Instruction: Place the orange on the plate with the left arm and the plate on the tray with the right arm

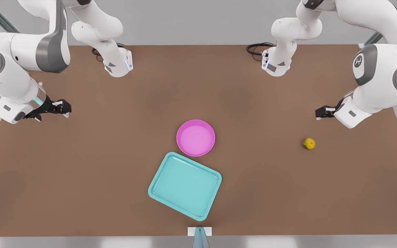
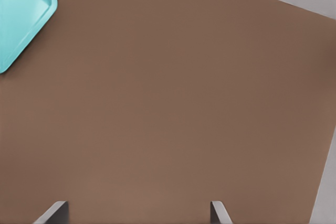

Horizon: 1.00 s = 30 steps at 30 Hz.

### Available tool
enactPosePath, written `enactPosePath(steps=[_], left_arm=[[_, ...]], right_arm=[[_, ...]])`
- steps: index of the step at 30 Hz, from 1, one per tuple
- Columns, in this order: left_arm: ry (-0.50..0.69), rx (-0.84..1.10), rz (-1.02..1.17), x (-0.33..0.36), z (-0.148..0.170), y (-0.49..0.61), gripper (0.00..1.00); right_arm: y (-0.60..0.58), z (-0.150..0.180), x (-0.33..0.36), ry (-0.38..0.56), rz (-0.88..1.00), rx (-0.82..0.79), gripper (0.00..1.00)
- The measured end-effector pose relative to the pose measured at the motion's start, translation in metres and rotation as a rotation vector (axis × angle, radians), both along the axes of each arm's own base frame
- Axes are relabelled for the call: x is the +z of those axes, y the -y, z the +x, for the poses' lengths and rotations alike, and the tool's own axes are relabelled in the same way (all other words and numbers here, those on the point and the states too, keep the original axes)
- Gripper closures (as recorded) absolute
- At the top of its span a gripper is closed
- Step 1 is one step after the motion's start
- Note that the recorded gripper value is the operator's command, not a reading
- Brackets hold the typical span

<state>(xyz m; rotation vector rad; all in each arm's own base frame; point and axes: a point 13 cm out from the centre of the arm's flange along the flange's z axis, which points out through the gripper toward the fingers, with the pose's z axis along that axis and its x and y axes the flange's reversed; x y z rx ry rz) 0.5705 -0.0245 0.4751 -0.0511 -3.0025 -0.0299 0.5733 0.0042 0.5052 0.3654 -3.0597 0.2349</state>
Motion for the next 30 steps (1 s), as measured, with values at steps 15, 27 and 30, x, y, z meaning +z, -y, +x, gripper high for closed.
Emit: enactPosePath(steps=[15, 27, 30], left_arm=[[-0.234, 0.065, 0.074, -0.368, -0.034, -0.099, 0.00], [-0.108, 0.089, 0.074, -0.408, -0.010, -0.141, 0.00], [-0.099, 0.103, 0.054, -0.409, -0.008, -0.136, 0.00]], right_arm=[[-0.002, 0.000, -0.021, -0.032, 0.012, 0.041, 0.00], [-0.006, -0.001, -0.028, -0.045, 0.029, 0.056, 0.00], [-0.007, -0.001, -0.031, -0.051, 0.033, 0.059, 0.00]])
